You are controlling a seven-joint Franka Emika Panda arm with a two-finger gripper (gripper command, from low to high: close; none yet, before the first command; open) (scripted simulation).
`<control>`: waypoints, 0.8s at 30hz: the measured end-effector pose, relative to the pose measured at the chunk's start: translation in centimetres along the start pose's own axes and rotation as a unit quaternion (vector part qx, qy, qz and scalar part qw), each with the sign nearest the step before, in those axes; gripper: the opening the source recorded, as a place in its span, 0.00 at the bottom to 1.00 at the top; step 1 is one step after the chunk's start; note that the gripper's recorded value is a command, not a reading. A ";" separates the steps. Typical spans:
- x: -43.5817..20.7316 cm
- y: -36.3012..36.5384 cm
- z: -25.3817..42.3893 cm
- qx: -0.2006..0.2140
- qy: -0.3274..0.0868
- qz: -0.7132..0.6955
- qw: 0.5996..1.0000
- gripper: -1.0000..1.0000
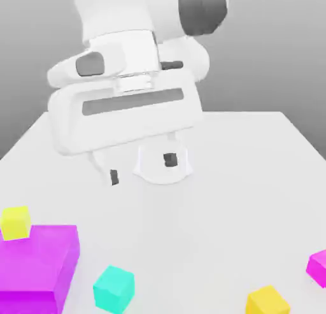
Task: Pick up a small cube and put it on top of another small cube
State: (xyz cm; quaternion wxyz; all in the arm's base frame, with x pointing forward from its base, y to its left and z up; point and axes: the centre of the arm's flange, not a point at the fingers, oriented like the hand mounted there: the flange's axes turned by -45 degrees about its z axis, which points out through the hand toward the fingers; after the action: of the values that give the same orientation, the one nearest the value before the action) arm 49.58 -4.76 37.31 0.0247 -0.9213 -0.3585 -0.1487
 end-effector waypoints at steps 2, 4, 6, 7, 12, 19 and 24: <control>-1.2 0.1 2.7 0.010 -0.019 -0.028 0.999 0.50; -2.4 0.2 5.3 0.019 -0.039 -0.057 0.997 0.50; -3.9 0.2 7.7 0.028 -0.058 -0.086 0.994 0.50; -4.6 0.1 8.8 0.032 -0.069 -0.100 0.992 0.50; -8.7 -0.1 13.7 0.053 -0.121 -0.175 0.976 0.50; -11.8 -0.5 20.8 0.059 -0.138 -0.199 0.968 0.00; -11.9 -0.5 20.8 0.060 -0.139 -0.199 0.968 0.00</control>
State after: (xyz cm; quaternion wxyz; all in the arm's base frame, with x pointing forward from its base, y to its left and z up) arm 46.31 -8.99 13.98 0.0003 -0.8400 -0.5426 0.0005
